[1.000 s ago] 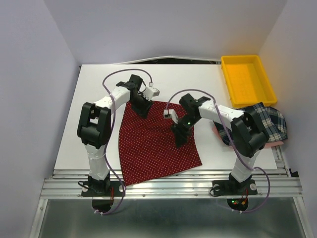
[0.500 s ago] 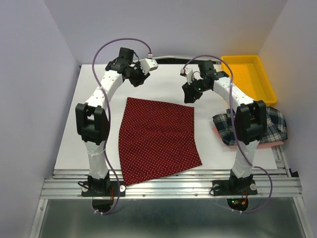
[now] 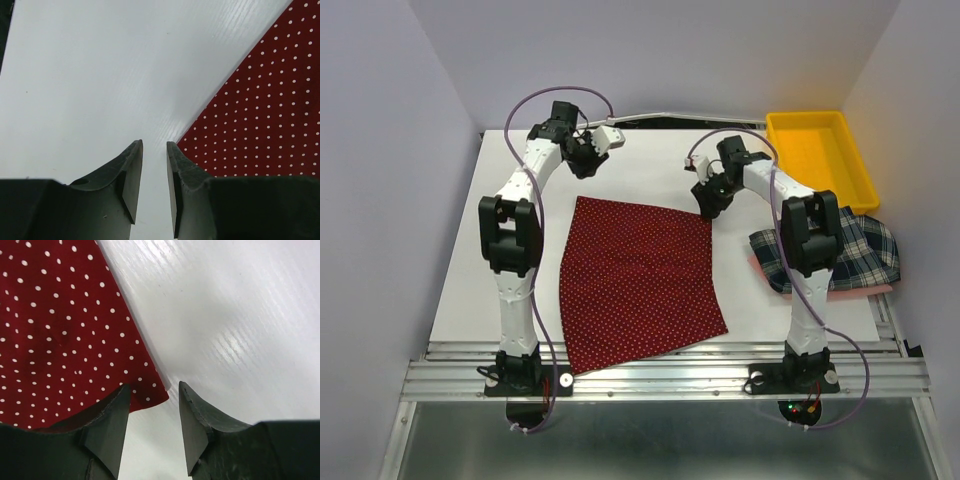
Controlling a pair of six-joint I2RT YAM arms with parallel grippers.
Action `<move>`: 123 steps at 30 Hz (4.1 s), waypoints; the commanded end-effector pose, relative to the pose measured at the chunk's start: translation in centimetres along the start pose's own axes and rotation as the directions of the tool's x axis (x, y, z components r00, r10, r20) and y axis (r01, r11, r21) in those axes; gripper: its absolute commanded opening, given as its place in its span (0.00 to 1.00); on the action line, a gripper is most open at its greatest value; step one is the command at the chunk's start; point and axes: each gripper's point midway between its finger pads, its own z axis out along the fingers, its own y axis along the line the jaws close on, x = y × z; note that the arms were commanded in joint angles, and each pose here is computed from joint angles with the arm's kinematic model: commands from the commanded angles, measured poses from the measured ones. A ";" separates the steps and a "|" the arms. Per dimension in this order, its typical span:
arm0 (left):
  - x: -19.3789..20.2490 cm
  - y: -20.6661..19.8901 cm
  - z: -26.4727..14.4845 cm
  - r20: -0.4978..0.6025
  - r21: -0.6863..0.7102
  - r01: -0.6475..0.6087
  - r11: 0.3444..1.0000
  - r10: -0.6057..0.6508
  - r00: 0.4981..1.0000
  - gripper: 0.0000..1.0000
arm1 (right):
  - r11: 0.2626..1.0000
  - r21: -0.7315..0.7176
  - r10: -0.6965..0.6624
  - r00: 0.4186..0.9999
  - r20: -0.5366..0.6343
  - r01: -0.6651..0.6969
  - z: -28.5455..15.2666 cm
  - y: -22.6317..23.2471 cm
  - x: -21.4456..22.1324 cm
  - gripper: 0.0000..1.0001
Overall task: Fold and stack the skirts
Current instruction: Flatten the skirt out, then fold the skirt
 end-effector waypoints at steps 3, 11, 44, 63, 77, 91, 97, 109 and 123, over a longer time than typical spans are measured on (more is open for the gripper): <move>-0.1 -0.7 -0.3 0.001 0.011 -0.025 1.000 0.025 1.000 0.38 | 0.999 0.006 -0.045 0.999 -0.001 0.045 0.5 -0.8 0.4 0.48; 1.7 -1.3 1.8 -0.036 0.066 0.002 0.998 0.001 0.999 0.39 | 0.998 -0.052 -0.038 0.998 -0.058 0.035 2.2 0.0 2.7 0.43; 6.9 -2.0 3.0 0.078 0.483 0.597 0.640 -0.711 0.699 0.52 | 0.822 -0.397 0.434 0.900 -0.026 -0.408 2.0 1.9 4.3 0.56; 6.8 1.9 2.2 0.175 0.437 0.570 0.695 -0.688 0.704 0.52 | 0.840 -0.345 0.459 0.888 0.037 -0.420 2.2 -3.0 4.4 0.63; 10.3 -1.3 5.2 0.053 0.448 0.623 0.641 -0.715 0.697 0.51 | 0.818 -0.402 0.447 0.894 -0.009 -0.412 3.7 -1.3 6.1 0.58; 10.8 -2.5 5.0 0.001 0.457 0.623 0.635 -0.701 0.714 0.36 | 0.830 -0.431 0.381 0.924 -0.024 -0.353 4.0 0.0 5.8 0.46; 10.2 -2.3 4.8 0.018 0.475 0.614 0.631 -0.704 0.710 0.35 | 0.838 -0.431 0.363 0.932 -0.019 -0.335 3.9 0.1 5.4 0.35; 6.6 2.7 3.3 0.177 0.396 0.591 0.703 -0.690 0.702 0.00 | 0.857 -0.400 0.380 0.923 0.063 -0.325 2.9 -1.7 2.0 0.01; 1.3 11.0 -2.2 0.428 0.197 0.494 0.847 -0.528 0.734 0.00 | 0.933 -0.248 0.329 0.900 0.287 -0.262 -0.9 -7.8 -5.3 0.01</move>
